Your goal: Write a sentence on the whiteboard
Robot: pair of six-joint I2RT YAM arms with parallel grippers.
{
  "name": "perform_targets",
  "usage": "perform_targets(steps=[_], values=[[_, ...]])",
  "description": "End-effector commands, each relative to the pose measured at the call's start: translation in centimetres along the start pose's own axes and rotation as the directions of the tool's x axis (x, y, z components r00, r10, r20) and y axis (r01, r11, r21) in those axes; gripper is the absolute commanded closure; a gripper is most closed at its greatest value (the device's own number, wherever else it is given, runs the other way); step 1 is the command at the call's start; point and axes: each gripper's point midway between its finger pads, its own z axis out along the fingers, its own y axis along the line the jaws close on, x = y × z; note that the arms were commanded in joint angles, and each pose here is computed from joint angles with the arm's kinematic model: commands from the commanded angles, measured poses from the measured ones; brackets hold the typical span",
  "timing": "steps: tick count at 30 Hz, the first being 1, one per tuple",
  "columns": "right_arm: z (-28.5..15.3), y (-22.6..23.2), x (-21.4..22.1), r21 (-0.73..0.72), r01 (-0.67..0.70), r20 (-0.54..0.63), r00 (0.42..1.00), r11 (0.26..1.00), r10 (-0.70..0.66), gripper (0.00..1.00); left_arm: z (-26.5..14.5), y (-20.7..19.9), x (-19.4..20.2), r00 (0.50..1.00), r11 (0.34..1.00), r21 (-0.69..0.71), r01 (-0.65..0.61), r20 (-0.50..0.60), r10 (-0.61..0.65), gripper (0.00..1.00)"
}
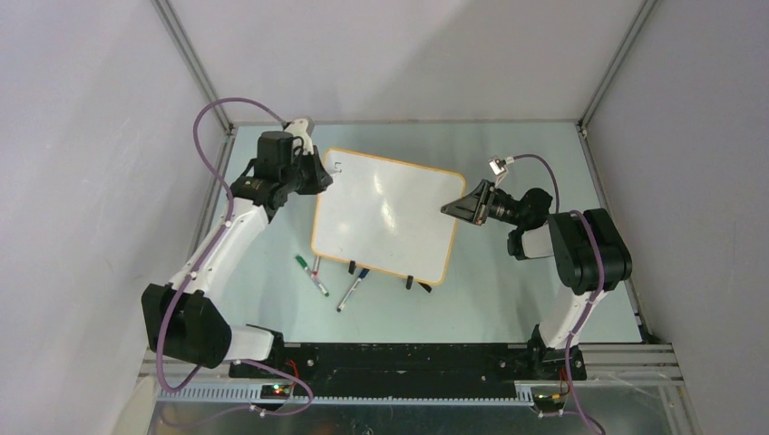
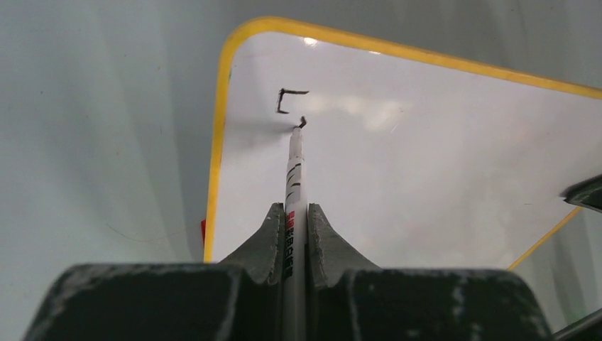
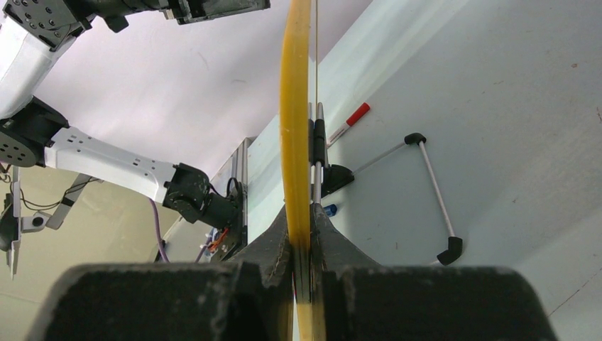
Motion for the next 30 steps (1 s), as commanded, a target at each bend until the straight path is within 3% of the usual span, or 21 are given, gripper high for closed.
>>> perform_targets(steps=[1, 14, 25, 30], values=[[0.3, 2.2, -1.0, -0.066, 0.043, -0.011, 0.999, 0.997, -0.044, 1.0, -0.9, 0.8, -1.3, 0.999, 0.998, -0.055, -0.029, 0.024, 0.03, 1.0], [0.3, 2.2, -1.1, -0.066, 0.041, -0.011, 0.999, 0.997, -0.042, 1.0, -1.5, 1.5, -1.9, 0.998, 0.994, -0.102, -0.034, 0.053, 0.04, 1.0], [0.3, 2.3, -1.0, -0.067, 0.042, -0.012, 0.999, 0.997, -0.043, 1.0, -4.1, -2.0, -3.9, 0.969, 0.994, 0.072, -0.079, 0.238, 0.059, 1.0], [0.3, 2.3, -1.1, -0.067, 0.044, -0.011, 0.999, 0.997, -0.044, 1.0, -3.6, -2.4, -3.5, 0.976, 0.992, 0.101, -0.077, 0.213, 0.054, 1.0]])
